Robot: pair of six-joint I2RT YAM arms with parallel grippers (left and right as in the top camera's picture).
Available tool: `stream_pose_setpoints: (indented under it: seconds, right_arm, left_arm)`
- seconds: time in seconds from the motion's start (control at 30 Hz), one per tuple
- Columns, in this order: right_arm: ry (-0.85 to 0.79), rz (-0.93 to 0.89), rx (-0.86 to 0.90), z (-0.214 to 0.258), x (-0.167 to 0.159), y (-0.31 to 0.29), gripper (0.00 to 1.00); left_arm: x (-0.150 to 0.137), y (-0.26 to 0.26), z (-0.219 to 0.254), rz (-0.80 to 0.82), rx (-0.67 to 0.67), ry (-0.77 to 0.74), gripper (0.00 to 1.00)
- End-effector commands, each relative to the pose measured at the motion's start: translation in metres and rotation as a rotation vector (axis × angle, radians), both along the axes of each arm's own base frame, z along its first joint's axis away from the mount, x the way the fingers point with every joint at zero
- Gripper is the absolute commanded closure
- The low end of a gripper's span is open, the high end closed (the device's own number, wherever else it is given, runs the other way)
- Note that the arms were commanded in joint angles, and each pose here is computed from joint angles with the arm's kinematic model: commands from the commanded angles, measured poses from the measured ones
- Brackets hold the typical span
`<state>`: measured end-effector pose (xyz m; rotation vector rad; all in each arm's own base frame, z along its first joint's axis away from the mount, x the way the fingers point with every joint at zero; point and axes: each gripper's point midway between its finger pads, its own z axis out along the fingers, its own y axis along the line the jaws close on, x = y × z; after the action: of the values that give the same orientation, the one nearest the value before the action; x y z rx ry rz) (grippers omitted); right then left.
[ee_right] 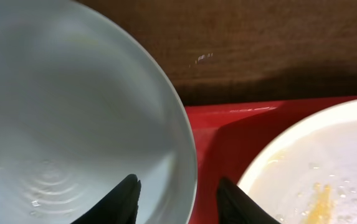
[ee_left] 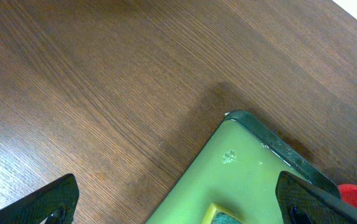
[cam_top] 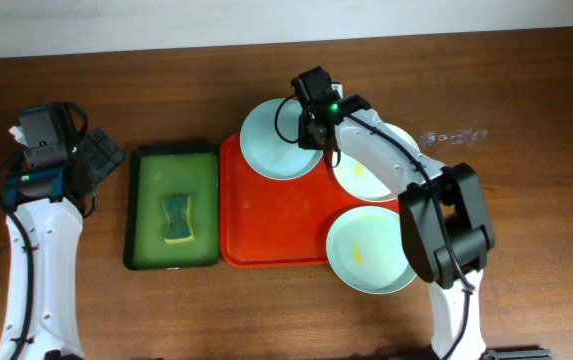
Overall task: Clean dirty plates on tray and stack at the side
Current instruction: 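Carry the light-blue plate rightward off the red tray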
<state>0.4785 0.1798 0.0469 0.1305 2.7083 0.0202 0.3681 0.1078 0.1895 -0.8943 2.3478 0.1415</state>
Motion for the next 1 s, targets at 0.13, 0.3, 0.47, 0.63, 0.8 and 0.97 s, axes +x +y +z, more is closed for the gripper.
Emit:
stream_pose_setpoints:
  seconds: [0.13, 0.3, 0.47, 0.63, 0.8, 0.97]
  right_arm:
    - [0.077, 0.002, 0.025, -0.028, -0.008, 0.003, 0.71]
    - [0.104, -0.004, 0.066, -0.031, -0.014, 0.009, 0.82]
    - [0.119, 0.004, 0.08, -0.032, -0.017, 0.012, 0.79]
    - [0.139, 0.007, 0.082, -0.053, -0.016, 0.015, 0.96]
    - [0.035, 0.022, 0.215, 0.028, -0.001, 0.014, 0.96]
    - [-0.079, -0.073, 0.49, 0.154, -0.007, -0.087, 0.96]
  left_arm:
    - [0.001, 0.003, 0.012, 0.018, 0.006, -0.035, 0.01]
    - [0.001, 0.003, 0.012, 0.018, 0.006, -0.035, 0.01]
    - [0.001, 0.003, 0.012, 0.018, 0.006, -0.035, 0.01]
    - [0.001, 0.003, 0.012, 0.018, 0.005, -0.034, 0.01]
    - [0.001, 0.003, 0.012, 0.018, 0.006, -0.035, 0.01]
    - [0.001, 0.003, 0.012, 0.018, 0.006, -0.035, 0.01]
